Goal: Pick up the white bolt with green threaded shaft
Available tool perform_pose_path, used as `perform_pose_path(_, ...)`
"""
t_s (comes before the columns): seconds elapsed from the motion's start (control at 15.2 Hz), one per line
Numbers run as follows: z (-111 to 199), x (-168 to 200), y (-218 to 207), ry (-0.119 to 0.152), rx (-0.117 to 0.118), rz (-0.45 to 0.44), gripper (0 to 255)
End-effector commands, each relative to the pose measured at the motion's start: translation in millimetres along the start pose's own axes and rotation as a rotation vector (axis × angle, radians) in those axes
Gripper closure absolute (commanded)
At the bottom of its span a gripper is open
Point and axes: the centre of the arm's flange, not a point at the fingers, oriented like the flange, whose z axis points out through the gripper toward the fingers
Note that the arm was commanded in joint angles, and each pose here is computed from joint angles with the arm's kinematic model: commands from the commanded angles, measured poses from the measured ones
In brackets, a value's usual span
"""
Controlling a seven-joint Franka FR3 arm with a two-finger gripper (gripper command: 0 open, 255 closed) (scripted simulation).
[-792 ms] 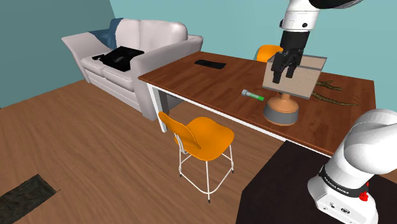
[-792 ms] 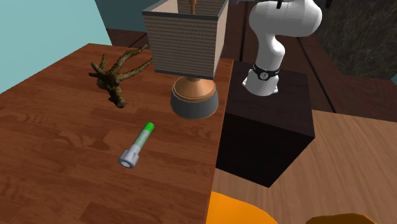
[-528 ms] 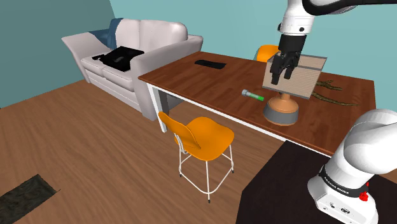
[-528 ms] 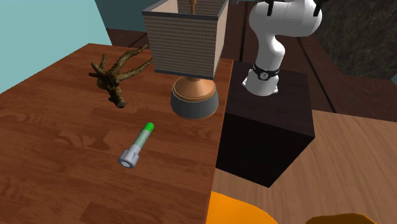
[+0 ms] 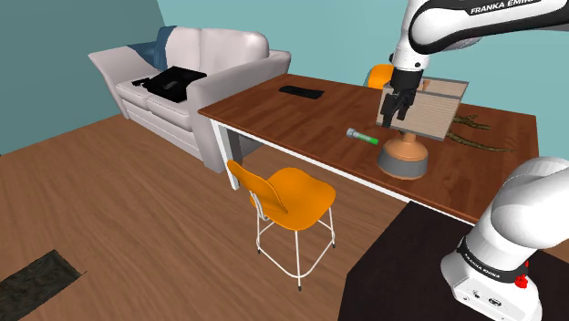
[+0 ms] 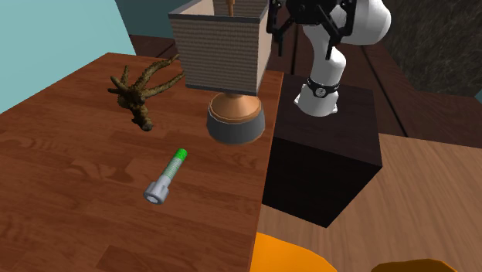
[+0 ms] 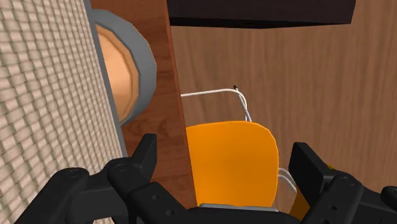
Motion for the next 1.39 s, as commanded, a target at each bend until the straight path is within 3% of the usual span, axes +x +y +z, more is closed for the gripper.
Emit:
perform_pose_path(0.0, 15.7, 11.8, 18.2, 0.004, -0.004, -0.012, 0)
perform_pose_path(1.32, 149.1, 147.2, 190.8, 0.052, -0.037, -0.128, 0)
